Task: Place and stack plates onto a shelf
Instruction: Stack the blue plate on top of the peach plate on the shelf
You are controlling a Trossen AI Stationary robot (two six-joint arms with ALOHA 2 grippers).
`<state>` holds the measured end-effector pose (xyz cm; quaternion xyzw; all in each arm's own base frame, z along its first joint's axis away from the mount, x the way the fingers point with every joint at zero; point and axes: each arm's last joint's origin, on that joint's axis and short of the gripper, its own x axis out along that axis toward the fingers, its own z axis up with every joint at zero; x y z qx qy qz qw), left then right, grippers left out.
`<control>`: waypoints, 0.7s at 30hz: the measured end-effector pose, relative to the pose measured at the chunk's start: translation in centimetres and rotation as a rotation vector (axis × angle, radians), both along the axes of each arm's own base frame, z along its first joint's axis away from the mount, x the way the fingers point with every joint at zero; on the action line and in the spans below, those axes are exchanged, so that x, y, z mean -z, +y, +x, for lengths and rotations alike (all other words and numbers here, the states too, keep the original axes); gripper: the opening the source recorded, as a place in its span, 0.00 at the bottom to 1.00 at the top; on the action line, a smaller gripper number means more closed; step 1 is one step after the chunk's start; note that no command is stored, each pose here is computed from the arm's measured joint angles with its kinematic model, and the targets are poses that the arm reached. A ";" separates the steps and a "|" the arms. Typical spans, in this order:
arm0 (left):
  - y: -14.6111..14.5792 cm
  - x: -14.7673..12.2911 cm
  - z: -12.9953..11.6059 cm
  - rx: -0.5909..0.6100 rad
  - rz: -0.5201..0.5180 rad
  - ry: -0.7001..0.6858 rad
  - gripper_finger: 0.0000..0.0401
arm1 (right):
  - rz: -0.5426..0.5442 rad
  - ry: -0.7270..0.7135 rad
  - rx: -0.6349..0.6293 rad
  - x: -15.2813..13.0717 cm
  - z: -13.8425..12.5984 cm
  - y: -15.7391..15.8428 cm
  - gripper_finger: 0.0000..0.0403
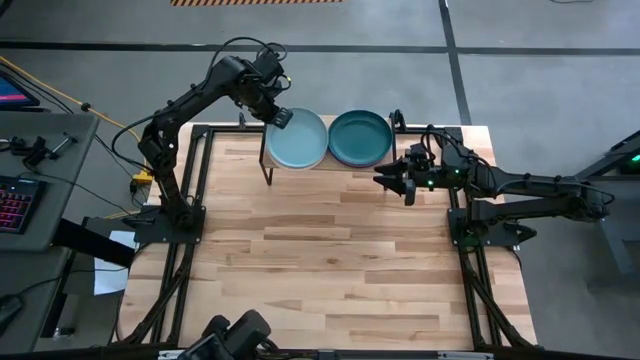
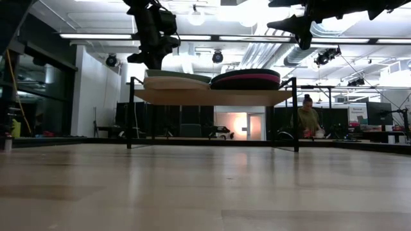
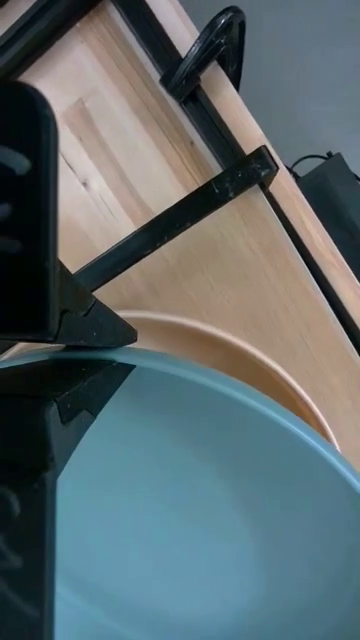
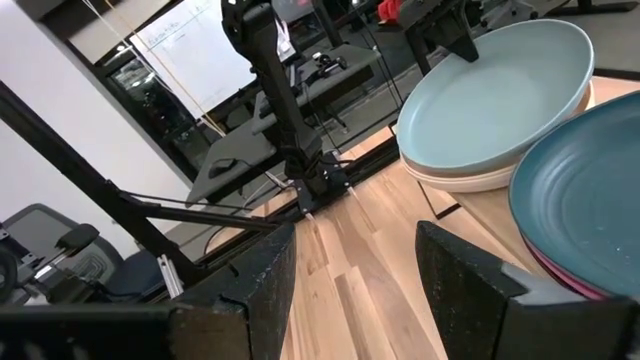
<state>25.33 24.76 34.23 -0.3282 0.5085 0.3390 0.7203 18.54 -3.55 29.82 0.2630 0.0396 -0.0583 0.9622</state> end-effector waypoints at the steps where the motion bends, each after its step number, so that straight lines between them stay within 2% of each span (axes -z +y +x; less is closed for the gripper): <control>1: 0.1 0.1 0.1 -0.005 -0.003 0.001 0.00 | 0.000 0.002 0.000 0.0 0.0 0.0 0.47; 13: 0.1 0.5 0.3 -0.030 -0.020 0.011 0.00 | 0.002 0.010 -0.001 0.1 0.0 0.0 0.47; 17: -0.2 0.6 0.0 -0.022 -0.048 0.049 0.00 | 0.007 0.034 0.000 0.3 0.0 0.0 0.47; 21: -0.2 0.6 0.0 -0.020 -0.034 0.066 0.00 | 0.010 0.056 0.011 0.6 -0.1 0.0 0.47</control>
